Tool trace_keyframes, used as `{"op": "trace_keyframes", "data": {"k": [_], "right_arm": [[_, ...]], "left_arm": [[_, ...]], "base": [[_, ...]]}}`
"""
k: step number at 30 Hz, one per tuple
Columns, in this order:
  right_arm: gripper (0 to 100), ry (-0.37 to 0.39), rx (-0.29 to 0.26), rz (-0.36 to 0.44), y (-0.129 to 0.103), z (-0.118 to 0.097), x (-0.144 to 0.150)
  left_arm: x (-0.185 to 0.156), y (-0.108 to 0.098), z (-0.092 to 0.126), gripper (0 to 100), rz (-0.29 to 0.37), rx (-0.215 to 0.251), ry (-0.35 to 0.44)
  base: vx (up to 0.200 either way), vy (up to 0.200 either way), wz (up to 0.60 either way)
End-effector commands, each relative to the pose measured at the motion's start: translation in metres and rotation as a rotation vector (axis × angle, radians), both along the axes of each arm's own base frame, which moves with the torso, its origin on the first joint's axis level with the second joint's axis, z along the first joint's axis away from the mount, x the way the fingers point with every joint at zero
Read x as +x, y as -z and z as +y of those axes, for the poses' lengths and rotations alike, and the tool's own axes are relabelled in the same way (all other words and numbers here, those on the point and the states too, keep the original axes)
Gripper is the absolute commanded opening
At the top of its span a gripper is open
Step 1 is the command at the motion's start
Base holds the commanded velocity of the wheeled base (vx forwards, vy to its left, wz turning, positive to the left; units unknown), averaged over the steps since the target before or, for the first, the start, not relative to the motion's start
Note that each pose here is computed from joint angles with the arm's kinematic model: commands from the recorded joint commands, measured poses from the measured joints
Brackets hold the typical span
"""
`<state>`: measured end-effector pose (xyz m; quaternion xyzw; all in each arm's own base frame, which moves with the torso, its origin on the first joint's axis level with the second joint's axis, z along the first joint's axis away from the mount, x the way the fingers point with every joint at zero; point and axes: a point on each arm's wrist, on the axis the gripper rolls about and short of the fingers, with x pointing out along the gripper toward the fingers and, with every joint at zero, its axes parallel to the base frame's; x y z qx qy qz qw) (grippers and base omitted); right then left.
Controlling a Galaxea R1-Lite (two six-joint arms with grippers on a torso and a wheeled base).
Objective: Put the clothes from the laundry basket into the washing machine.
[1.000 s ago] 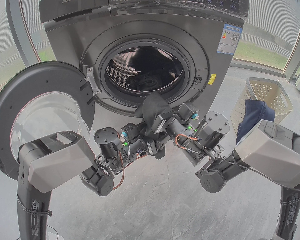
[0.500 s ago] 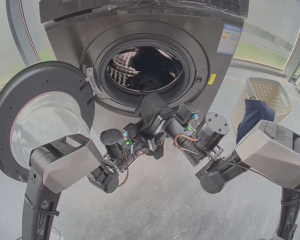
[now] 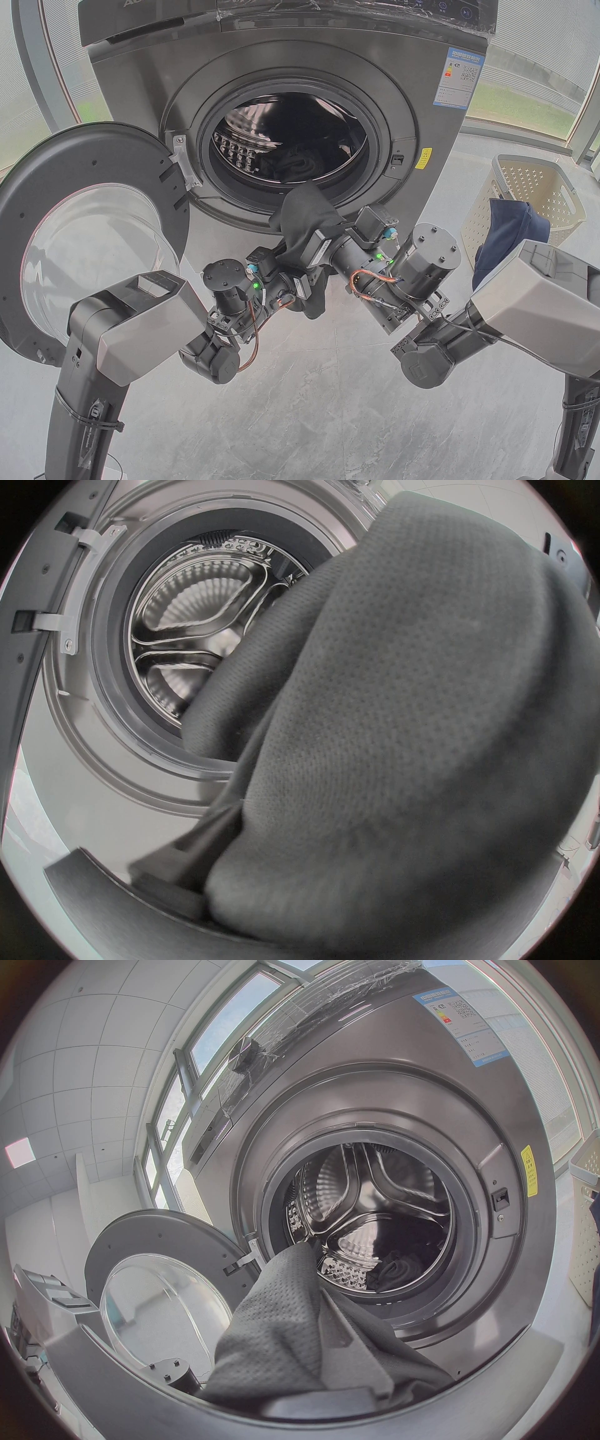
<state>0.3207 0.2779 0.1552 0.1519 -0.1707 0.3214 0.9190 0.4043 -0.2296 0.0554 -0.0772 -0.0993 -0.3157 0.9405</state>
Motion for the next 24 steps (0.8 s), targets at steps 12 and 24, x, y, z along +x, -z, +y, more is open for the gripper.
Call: {"op": "trace_keyframes", "data": {"k": [12,24], "right_arm": [[0,0.118,-0.027,0.037,0.002,-0.05,0.017],[0,0.147,-0.068,0.113,0.038,-0.055,0.034]], "left_arm": [[0.003,-0.041,0.022,0,-0.078,-0.062,-0.093],[-0.018,-0.074,0.021,0,-0.107,-0.097,-0.063]], "base": [[0.0,0.0,0.0],[0.0,0.0,0.0]]}}
